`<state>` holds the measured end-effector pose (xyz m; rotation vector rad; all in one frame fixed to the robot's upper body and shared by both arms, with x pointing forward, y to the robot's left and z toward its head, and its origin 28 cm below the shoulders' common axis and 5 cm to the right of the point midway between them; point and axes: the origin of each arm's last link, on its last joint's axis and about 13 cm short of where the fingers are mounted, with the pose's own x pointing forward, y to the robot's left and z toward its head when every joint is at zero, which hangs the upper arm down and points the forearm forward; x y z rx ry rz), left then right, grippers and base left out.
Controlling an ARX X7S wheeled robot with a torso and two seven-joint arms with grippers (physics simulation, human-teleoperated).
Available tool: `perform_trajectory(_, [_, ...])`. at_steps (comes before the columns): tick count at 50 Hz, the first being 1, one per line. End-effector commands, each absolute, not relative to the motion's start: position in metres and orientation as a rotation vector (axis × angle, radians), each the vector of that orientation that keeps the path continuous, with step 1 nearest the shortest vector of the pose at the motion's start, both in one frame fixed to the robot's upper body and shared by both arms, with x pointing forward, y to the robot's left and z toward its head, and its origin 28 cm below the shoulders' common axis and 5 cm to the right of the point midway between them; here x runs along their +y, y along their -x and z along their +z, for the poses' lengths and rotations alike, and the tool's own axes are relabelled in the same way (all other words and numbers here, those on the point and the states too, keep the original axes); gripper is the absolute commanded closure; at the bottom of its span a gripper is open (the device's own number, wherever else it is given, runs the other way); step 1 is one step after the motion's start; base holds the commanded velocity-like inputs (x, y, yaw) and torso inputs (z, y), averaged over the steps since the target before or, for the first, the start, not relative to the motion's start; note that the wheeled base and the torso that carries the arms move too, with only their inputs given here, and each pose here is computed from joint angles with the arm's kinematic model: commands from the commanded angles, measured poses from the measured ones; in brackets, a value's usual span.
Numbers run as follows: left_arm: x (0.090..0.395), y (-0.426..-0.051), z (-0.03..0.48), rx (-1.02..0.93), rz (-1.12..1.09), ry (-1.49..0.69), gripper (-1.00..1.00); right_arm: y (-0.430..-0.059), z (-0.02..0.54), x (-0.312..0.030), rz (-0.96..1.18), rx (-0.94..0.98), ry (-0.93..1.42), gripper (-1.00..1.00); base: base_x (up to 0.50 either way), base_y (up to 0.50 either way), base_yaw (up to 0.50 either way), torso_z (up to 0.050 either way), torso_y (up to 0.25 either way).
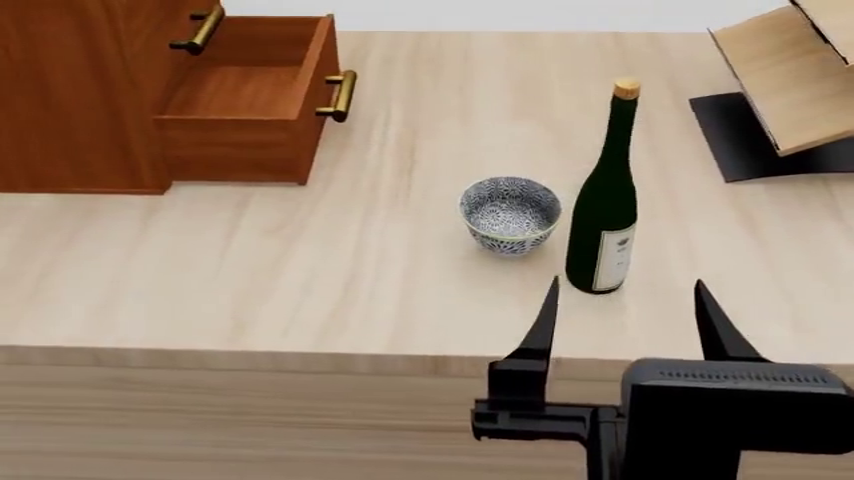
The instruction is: Put the bowl in the bottom drawer of the cabinet.
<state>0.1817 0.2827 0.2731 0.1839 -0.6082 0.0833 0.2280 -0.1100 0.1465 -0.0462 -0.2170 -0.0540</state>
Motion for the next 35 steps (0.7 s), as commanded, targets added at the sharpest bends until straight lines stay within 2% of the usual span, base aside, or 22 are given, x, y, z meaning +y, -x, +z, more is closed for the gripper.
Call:
perform_trajectory(1, [0.2824, -0.1818, 0.2725, -0.608, 0.087, -0.181, -1.0, -0.2269, 0.1437, -0.1099, -0.05, -0.213, 0.042, -1.0, 0.0, 0.5, 0.0, 0.0, 0.0])
perform_trajectory(35, [0.2799, -0.1832, 0.2709, -0.604, 0.077, -0.186, -1.0, -0.2257, 0.1406, -0.109, -0.033, -0.205, 0.041, -1.0, 0.0, 0.5, 0.0, 0.0, 0.0])
